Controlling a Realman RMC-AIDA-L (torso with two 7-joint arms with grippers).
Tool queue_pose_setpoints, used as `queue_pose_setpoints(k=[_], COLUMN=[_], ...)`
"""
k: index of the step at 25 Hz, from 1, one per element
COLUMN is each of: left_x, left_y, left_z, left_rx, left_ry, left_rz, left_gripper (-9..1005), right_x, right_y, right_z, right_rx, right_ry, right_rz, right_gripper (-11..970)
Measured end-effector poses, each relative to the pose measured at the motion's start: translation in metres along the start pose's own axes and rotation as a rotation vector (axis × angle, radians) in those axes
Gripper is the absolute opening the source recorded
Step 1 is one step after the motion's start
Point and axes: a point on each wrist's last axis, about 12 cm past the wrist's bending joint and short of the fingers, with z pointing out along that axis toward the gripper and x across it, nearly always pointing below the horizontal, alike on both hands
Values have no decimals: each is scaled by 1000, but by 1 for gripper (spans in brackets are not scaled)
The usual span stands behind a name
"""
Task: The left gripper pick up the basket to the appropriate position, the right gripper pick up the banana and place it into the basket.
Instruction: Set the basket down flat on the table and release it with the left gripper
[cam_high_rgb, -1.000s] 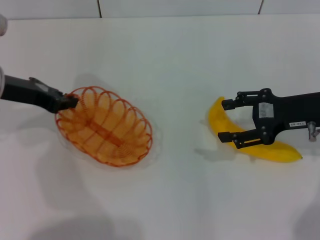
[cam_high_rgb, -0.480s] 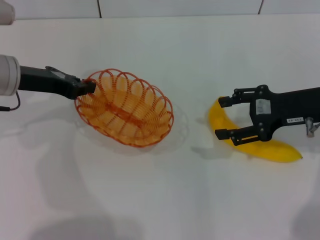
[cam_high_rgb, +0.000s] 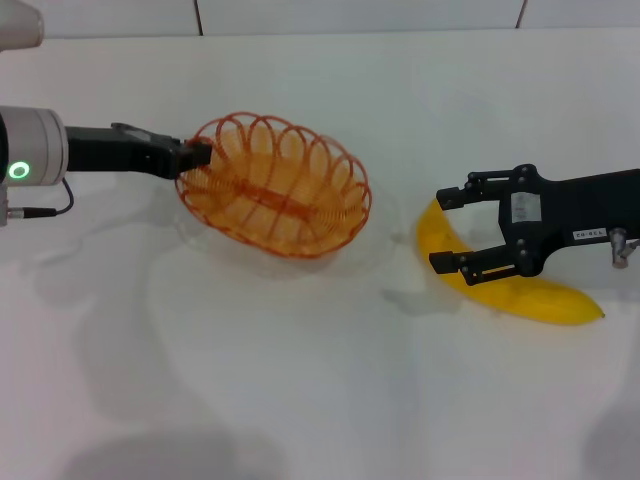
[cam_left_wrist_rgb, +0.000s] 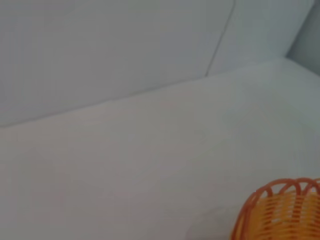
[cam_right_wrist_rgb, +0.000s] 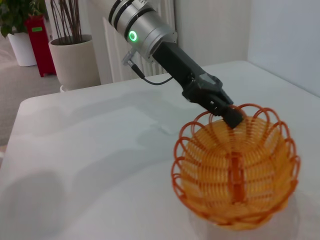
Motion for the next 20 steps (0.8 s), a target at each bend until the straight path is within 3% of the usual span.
queue_pose_setpoints(k=[8,20], left_x=[11,30], left_y=[2,8], left_z=[5,10], left_rx=[-9,-57], left_ry=[-49,-27], left_rz=[-98,-183], left_gripper=[69,71], right_x=[0,0], right_y=[0,0], right_z=[0,1], right_rx=[-2,-1], right_ry=[1,-1], right_rz=[-1,0], right_gripper=[835,835])
